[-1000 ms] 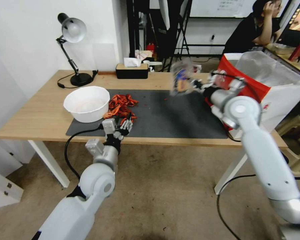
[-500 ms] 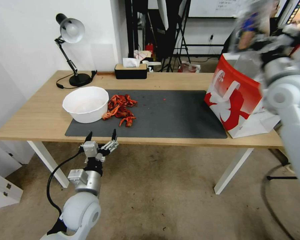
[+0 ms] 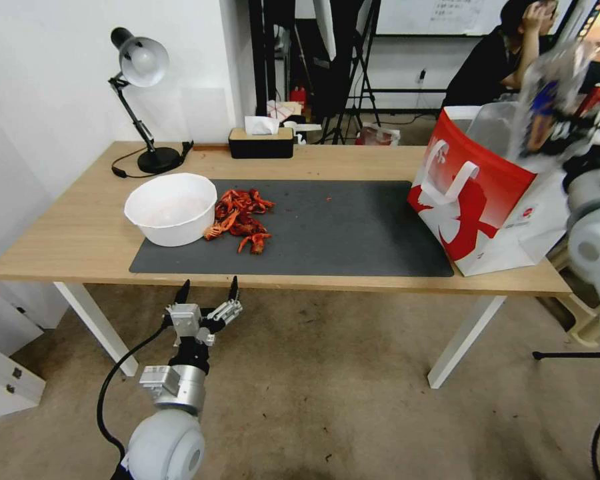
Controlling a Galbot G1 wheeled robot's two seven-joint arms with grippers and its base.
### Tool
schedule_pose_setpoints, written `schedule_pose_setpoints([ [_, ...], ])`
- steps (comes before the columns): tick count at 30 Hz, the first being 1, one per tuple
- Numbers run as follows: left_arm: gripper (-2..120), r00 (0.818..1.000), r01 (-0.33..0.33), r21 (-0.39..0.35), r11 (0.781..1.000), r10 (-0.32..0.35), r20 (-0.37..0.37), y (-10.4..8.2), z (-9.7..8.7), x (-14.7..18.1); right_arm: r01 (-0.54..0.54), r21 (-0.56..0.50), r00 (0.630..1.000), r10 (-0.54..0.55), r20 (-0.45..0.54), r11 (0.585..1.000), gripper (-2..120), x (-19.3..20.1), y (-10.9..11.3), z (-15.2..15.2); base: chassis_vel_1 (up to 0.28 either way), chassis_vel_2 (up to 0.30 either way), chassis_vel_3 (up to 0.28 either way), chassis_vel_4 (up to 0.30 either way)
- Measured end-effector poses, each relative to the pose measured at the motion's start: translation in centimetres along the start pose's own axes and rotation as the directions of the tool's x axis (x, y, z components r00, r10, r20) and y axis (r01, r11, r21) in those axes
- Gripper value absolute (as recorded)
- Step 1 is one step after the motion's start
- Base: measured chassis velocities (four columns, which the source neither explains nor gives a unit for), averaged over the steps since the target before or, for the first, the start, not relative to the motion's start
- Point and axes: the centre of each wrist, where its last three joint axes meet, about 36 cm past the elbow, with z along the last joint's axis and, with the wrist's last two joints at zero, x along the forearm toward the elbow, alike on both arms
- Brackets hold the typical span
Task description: Close the takeout container lid, then place the container into the takeout bag.
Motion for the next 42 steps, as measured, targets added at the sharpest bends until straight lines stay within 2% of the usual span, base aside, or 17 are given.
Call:
schedule_pose_setpoints([
  [3,100,1.0,0.001,0.003,1.0,-0.001,0.002,-0.1,0.0,-0.1,0.011,-0.119,0.999,-0.018,-0.051,0.993,32,0.2,0.4,0.6,0.0,0.0,0.0,0.0],
  [5,100,1.0,0.002,0.004,1.0,-0.002,0.002,-0.1,0.0,-0.2,0.011,-0.129,0.998,-0.018,-0.054,0.992,33,0.2,0.4,0.6,0.0,0.0,0.0,0.0],
  [7,100,1.0,0.005,0.007,1.0,-0.005,0.003,-0.2,-0.1,-0.2,0.012,-0.14,0.998,-0.02,-0.052,0.99,44,0.1,0.5,0.4,0.0,0.0,0.0,0.0],
  [9,100,1.0,0.006,0.008,1.0,-0.006,0.003,-0.2,-0.1,-0.2,0.013,-0.141,0.999,-0.021,-0.05,0.99,48,0.0,0.5,0.4,0.0,0.0,0.0,0.0],
  [13,100,1.0,0.009,0.009,1.0,-0.009,0.009,-0.1,-0.3,-0.3,0.059,-0.148,0.998,-0.059,0.004,0.987,61,-0.1,0.4,-0.3,0.0,0.0,0.0,0.0],
  [15,100,1.0,0.007,0.007,1.0,-0.007,0.011,0.1,-0.4,-0.3,0.125,-0.141,0.99,-0.113,0.089,0.982,73,-0.1,0.4,-1.2,0.0,0.0,0.0,0.0],
  [17,100,1.0,0.005,0.007,1.0,-0.005,0.012,0.1,-0.4,-0.3,0.154,-0.131,0.983,-0.139,0.119,0.979,76,0.0,0.4,-1.4,0.0,0.0,0.0,0.0],
  [19,100,1.0,-0.001,0.005,1.0,0.001,0.016,0.3,-0.4,-0.4,0.24,-0.095,0.959,-0.22,0.18,0.966,84,0.3,0.5,-1.8,0.0,0.0,0.0,0.0],
  [20,100,1.0,-0.006,0.004,1.0,0.006,0.019,0.3,-0.4,-0.4,0.316,-0.066,0.93,-0.296,0.218,0.946,91,0.9,0.8,-1.7,0.0,0.0,0.0,0.0],
  [21,100,1.0,-0.006,0.004,1.0,0.006,0.019,0.3,-0.4,-0.4,0.316,-0.066,0.93,-0.296,0.218,0.946,91,0.9,0.8,-1.7,0.0,0.0,0.0,0.0],
  [22,100,1.0,-0.014,0.003,1.0,0.014,0.02,0.4,-0.3,-0.4,0.398,-0.034,0.89,-0.377,0.255,0.917,97,1.9,1.2,-1.2,0.0,0.0,0.0,0.0],
  [23,100,1.0,-0.021,0.0,1.0,0.021,0.019,0.5,-0.2,-0.4,0.451,-0.01,0.86,-0.431,0.273,0.892,99,2.7,1.5,-0.8,0.0,0.0,0.0,0.0],
  [25,100,1.0,-0.023,-0.001,1.0,0.023,0.019,0.6,-0.2,-0.4,0.465,-0.002,0.851,-0.447,0.275,0.885,100,3.1,1.6,-0.7,0.0,0.0,0.0,0.0],
  [28,100,0.999,-0.034,-0.01,0.999,0.034,0.023,0.8,0.1,-0.2,0.539,0.071,0.8,-0.537,0.267,0.839,100,6.4,2.5,1.4,0.0,0.0,0.0,0.0],
  [33,100,0.999,-0.047,-0.033,0.998,0.048,0.01,0.7,0.5,0.5,0.538,0.086,0.81,-0.542,0.224,0.839,100,9.2,2.4,4.8,0.0,0.0,0.0,0.0],
  [36,100,0.996,-0.085,-0.086,0.993,0.088,0.026,1.3,1.2,0.8,0.502,0.089,0.838,-0.509,0.196,0.86,100,12.3,1.8,9.1,0.0,0.0,0.0,0.0],
  [42,100,0.996,-0.076,-0.098,0.992,0.079,0.035,2.0,1.7,1.0,0.421,0.081,0.889,-0.429,0.158,0.903,100,16.6,1.0,14.4,0.0,0.0,0.0,0.0],
])
